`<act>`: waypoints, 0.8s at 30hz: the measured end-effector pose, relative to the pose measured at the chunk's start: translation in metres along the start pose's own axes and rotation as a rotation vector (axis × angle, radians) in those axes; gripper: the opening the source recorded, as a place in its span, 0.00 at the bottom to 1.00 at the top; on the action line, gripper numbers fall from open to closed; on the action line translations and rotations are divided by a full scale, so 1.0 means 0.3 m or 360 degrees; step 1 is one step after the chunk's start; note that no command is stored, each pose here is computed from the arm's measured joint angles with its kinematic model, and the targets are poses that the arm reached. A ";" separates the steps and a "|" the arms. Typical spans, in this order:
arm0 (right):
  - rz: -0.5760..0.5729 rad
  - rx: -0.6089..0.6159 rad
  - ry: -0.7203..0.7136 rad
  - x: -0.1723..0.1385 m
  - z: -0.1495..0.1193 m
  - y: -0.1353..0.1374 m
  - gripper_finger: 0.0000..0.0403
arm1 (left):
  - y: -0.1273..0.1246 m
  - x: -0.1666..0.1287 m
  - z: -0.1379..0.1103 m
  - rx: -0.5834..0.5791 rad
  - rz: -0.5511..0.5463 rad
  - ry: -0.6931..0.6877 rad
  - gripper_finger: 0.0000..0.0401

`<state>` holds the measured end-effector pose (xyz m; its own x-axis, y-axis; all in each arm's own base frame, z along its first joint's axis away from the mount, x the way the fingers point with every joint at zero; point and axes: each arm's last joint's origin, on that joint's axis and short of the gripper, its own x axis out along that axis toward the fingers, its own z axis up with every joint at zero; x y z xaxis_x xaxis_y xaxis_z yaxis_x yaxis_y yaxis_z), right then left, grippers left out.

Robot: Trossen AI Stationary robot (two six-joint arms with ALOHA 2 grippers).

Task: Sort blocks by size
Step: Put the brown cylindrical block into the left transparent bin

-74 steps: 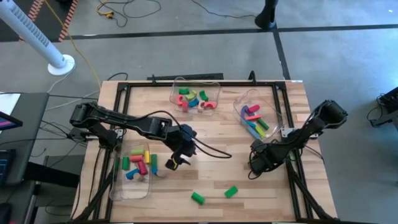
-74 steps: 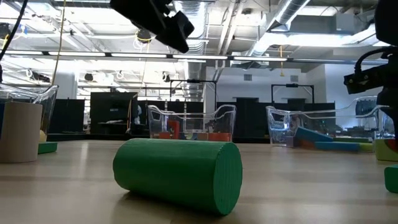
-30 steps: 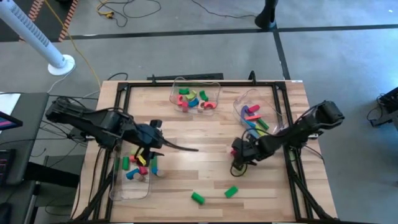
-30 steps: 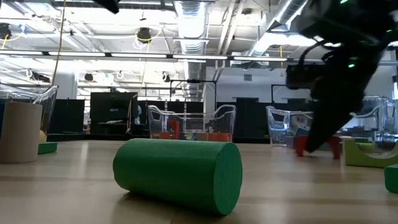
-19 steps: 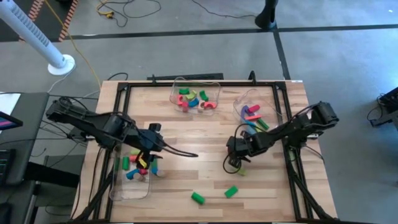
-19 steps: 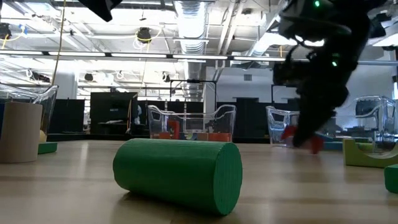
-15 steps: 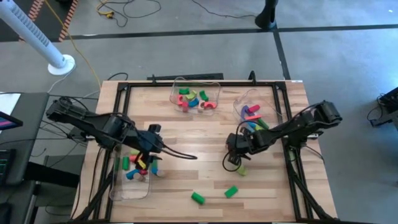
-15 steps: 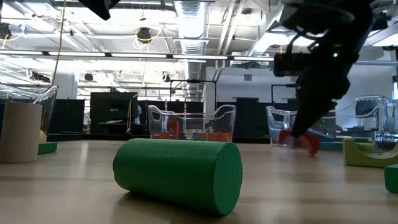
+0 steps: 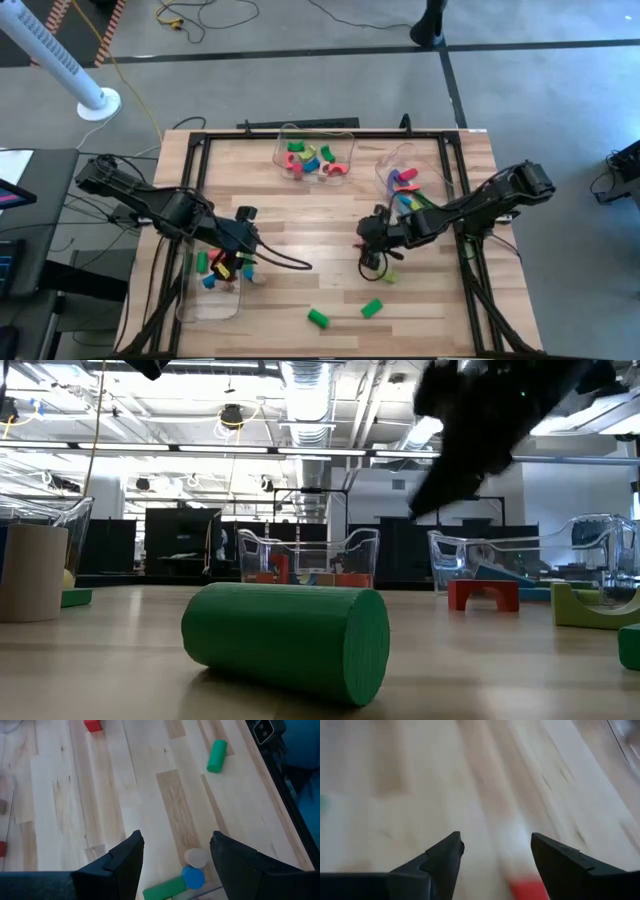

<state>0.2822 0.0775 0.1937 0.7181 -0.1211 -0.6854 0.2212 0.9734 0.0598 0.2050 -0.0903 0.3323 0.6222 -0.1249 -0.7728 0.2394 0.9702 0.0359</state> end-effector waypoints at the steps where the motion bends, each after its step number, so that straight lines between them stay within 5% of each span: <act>1: 0.0063 -0.0025 -0.0071 0.004 0.012 0.017 0.66 | -0.005 -0.001 0.000 0.0000 0.0001 -0.0002 0.55; 8: 0.0377 -0.0205 -0.0371 0.128 0.038 0.098 0.66 | -0.038 0.024 -0.011 0.0013 0.0004 -0.0057 0.55; 17: 0.0380 -0.0445 -0.0387 0.372 0.109 0.206 0.66 | -0.048 0.088 -0.052 -0.0018 0.0062 -0.0063 0.55; 24: 0.0375 -0.0455 -0.0464 0.495 0.199 0.266 0.66 | -0.050 0.097 -0.063 -0.0026 0.0086 -0.0047 0.55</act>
<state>0.4458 0.1257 0.1400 0.8914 0.1000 -0.4420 -0.1315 0.9905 -0.0410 0.2055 -0.1047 0.2974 0.6555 -0.0781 -0.7511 0.1927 0.9790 0.0663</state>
